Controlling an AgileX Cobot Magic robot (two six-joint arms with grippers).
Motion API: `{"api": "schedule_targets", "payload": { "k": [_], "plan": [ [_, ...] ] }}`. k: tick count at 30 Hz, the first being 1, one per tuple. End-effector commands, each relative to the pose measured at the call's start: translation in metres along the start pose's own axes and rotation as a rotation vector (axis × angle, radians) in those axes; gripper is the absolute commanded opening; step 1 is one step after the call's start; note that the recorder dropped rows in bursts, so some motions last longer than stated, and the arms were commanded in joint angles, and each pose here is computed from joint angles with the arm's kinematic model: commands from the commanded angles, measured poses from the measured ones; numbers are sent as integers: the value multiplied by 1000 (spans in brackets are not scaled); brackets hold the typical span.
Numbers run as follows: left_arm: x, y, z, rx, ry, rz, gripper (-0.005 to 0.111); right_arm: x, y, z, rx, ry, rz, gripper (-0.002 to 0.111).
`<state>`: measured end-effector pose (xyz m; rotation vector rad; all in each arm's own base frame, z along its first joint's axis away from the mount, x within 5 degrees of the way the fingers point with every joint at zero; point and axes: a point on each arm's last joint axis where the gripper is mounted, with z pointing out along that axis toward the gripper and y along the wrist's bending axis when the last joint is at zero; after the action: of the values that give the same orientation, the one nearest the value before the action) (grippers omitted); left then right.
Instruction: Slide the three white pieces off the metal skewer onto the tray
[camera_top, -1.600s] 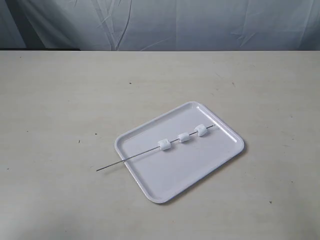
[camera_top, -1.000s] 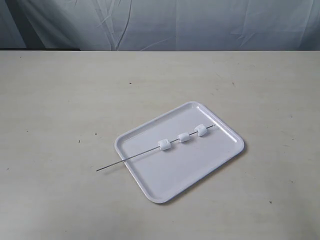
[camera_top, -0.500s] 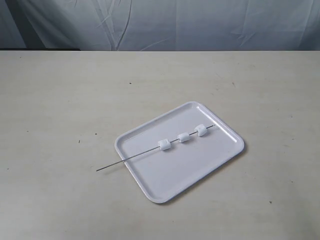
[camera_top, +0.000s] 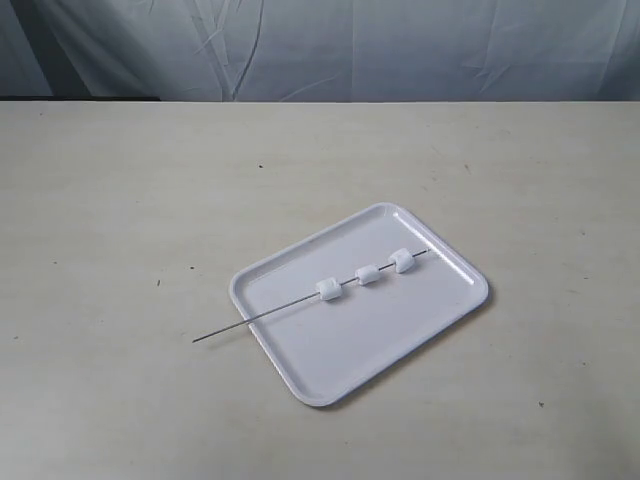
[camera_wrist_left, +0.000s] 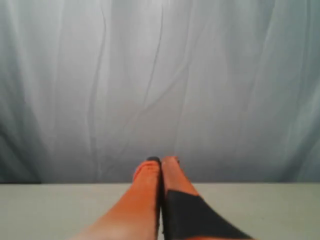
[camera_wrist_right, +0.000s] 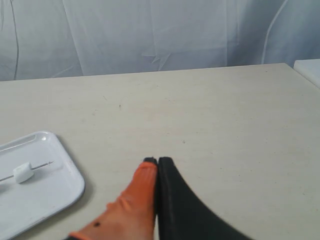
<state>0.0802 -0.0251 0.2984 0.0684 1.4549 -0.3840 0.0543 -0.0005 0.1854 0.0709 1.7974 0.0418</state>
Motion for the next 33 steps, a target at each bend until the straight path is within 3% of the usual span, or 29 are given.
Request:
{"api": "schedule_targets", "payload": {
  "k": [1,4,7,9,11,13,16,19,28,33],
  "plan": [
    [13,-2,30,104,244,-102,0,0,0,0,-5,-11,-4,-1],
    [22,4,41,79,315,-127,0,0,0,0,-5,-11,-4,-1],
    [27,-2,44,185,357,-30,0,0,0,0,-5,-11,-4,-1],
    [24,-2,48,190,357,-35,0,0,0,0,-5,-11,-4,-1],
    [20,-7,55,281,397,10,0,0,0,0,-5,-11,-4,-1],
    [20,-11,61,350,434,15,0,0,0,0,-5,-11,-4,-1],
    [23,-9,70,369,487,-41,0,0,0,0,-5,-11,-4,-1],
    [26,-7,84,420,526,-17,0,0,0,0,-5,-11,-4,-1],
    [41,13,122,330,648,-68,0,0,0,0,-5,-9,-2,-1],
    [59,22,141,338,733,-124,0,0,0,0,-6,-9,0,-1]
  ]
}}
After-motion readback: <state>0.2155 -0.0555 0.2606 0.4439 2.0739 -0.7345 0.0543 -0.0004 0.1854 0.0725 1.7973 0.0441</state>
